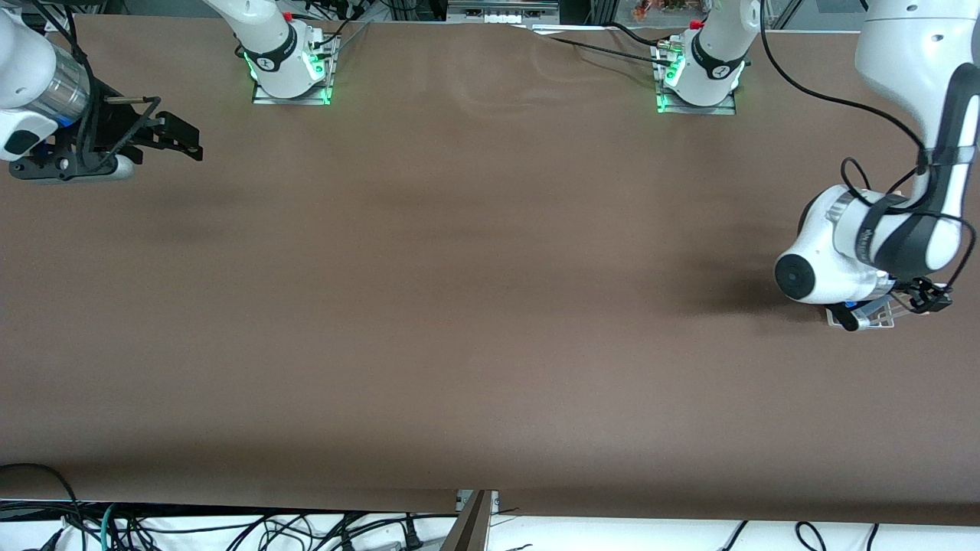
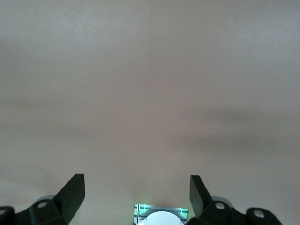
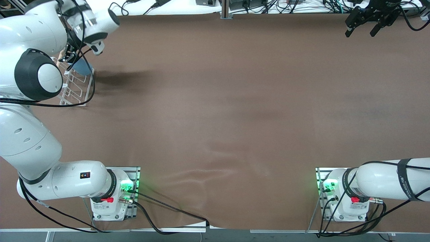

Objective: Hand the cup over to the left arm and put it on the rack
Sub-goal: 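Open the left gripper to release the cup in the rack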

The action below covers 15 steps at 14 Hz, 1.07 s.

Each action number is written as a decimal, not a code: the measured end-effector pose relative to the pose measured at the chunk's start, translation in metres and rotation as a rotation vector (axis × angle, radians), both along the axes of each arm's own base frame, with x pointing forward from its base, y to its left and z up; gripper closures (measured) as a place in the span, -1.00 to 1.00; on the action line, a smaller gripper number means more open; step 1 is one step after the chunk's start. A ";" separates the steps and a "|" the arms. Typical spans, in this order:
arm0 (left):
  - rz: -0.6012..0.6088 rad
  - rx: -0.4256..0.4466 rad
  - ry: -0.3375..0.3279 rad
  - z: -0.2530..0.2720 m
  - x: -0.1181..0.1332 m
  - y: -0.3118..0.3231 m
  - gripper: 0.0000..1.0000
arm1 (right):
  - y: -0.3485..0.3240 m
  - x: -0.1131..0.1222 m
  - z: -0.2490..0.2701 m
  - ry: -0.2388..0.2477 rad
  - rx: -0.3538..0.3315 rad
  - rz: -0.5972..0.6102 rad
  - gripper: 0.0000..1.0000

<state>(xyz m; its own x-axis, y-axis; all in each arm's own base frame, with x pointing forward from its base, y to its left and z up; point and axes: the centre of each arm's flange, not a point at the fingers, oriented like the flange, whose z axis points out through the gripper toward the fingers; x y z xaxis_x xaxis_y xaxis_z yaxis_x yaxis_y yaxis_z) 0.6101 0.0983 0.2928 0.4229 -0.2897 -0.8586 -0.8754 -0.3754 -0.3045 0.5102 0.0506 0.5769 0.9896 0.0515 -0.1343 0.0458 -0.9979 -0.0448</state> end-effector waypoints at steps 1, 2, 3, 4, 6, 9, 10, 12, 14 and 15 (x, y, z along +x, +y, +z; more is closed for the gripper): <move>0.059 -0.056 -0.032 0.012 0.004 -0.008 -1.00 | 0.000 0.000 0.004 -0.007 0.001 0.000 -0.98; 0.126 -0.131 -0.070 0.024 0.009 -0.016 -1.00 | 0.000 0.001 0.007 -0.011 0.001 0.000 -0.98; 0.192 -0.211 -0.114 0.037 0.014 -0.023 -1.00 | 0.000 0.001 0.009 -0.013 0.001 0.000 -0.98; 0.248 -0.269 -0.155 0.050 0.018 -0.027 -1.00 | 0.000 0.001 0.009 -0.013 0.001 0.000 -0.98; 0.365 -0.376 -0.231 0.073 0.024 -0.035 -1.00 | 0.000 -0.001 0.008 0.001 0.000 0.001 -0.98; 0.482 -0.531 -0.306 0.125 0.024 -0.051 -1.00 | -0.001 -0.003 0.007 0.014 -0.002 0.001 -0.98; 0.501 -0.593 -0.339 0.150 0.023 -0.058 -1.00 | -0.001 -0.003 0.007 0.015 -0.002 0.001 -0.98; 0.548 -0.762 -0.409 0.205 0.021 -0.074 -1.00 | -0.001 -0.003 0.007 0.016 -0.002 0.001 -0.98; 0.568 -0.868 -0.446 0.246 0.016 -0.083 -1.00 | -0.001 -0.003 0.007 0.017 -0.002 0.001 -0.98; 0.571 -0.906 -0.462 0.260 0.013 -0.088 -1.00 | -0.001 -0.003 0.007 0.018 -0.002 0.001 -0.98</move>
